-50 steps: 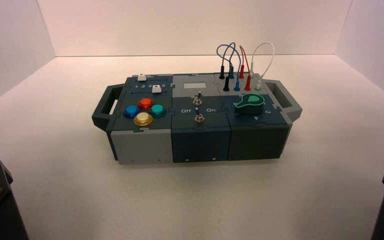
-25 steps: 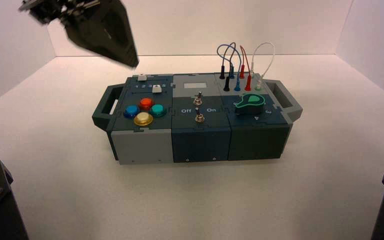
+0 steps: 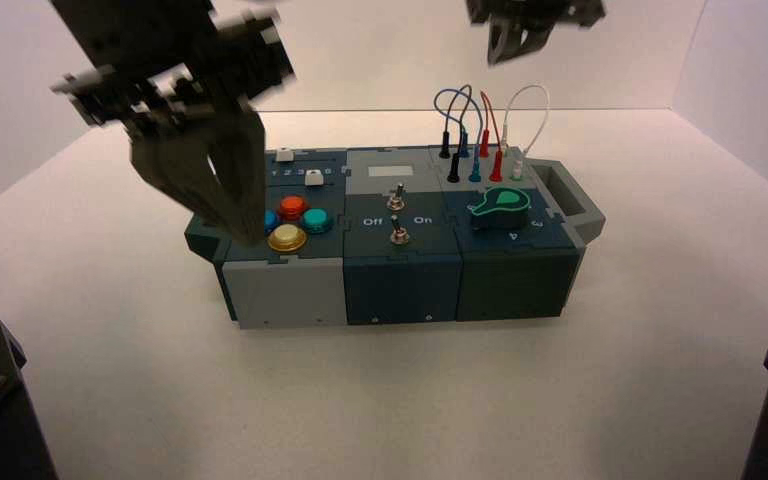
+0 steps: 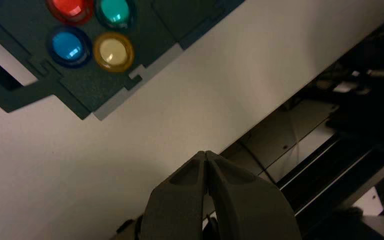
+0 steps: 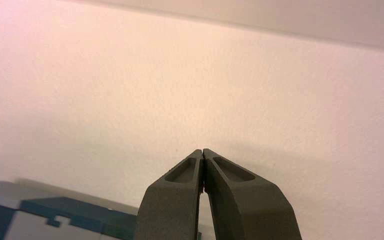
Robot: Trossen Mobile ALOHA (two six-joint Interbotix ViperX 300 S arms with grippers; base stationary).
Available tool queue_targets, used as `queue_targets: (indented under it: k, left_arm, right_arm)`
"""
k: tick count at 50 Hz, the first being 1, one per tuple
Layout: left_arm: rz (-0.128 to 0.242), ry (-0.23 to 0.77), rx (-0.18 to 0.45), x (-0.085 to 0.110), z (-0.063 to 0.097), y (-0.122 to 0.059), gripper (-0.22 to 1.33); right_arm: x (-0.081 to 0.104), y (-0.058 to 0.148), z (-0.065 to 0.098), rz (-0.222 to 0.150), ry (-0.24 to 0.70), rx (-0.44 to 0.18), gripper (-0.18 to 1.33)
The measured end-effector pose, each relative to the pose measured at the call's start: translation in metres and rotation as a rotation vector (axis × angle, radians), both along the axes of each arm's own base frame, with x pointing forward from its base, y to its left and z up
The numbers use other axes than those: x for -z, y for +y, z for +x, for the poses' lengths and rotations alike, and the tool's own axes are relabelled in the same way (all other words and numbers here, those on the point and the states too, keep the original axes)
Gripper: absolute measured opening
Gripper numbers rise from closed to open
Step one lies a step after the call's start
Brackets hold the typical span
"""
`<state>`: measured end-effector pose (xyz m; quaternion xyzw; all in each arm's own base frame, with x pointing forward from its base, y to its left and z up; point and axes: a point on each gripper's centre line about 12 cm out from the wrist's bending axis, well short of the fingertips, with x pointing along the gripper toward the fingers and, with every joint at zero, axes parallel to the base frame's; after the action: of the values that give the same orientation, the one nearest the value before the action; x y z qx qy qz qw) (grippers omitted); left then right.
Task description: Rotate the box clockwise.
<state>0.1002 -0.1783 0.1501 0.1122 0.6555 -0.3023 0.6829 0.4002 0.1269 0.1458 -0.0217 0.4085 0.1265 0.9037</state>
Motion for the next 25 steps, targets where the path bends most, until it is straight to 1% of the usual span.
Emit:
queue_targets:
  k: [3,12,16,18,19,21,25]
  left_arm:
    - [0.029,0.016,0.020,0.008,0.002,-0.004,-0.16]
    - [0.090,0.050,0.052,0.026,0.012,-0.018,-0.16]
    - [0.104,0.058,0.065,0.030,0.015,-0.022,-0.16]
    - [0.107,0.061,0.065,0.032,0.016,-0.022,-0.16]
    - [0.116,0.067,0.073,0.034,0.017,-0.024,-0.16]
    - [0.114,0.065,0.073,0.034,0.017,-0.025,-0.16]
    - [0.125,0.072,0.079,0.037,0.019,-0.027,-0.16]
  right_arm:
    - [0.011,0.001,0.005,-0.007,0.023,0.001,-0.14]
    - [0.035,0.005,0.015,-0.024,0.087,-0.001,-0.14]
    - [0.043,0.008,0.018,-0.031,0.115,-0.006,-0.14]
    - [0.043,0.008,0.018,-0.032,0.117,-0.006,-0.14]
    - [0.048,0.011,0.019,-0.036,0.135,-0.010,-0.14]
    - [0.048,0.012,0.019,-0.036,0.135,-0.011,-0.14]
    - [0.052,0.015,0.019,-0.040,0.146,-0.018,-0.14]
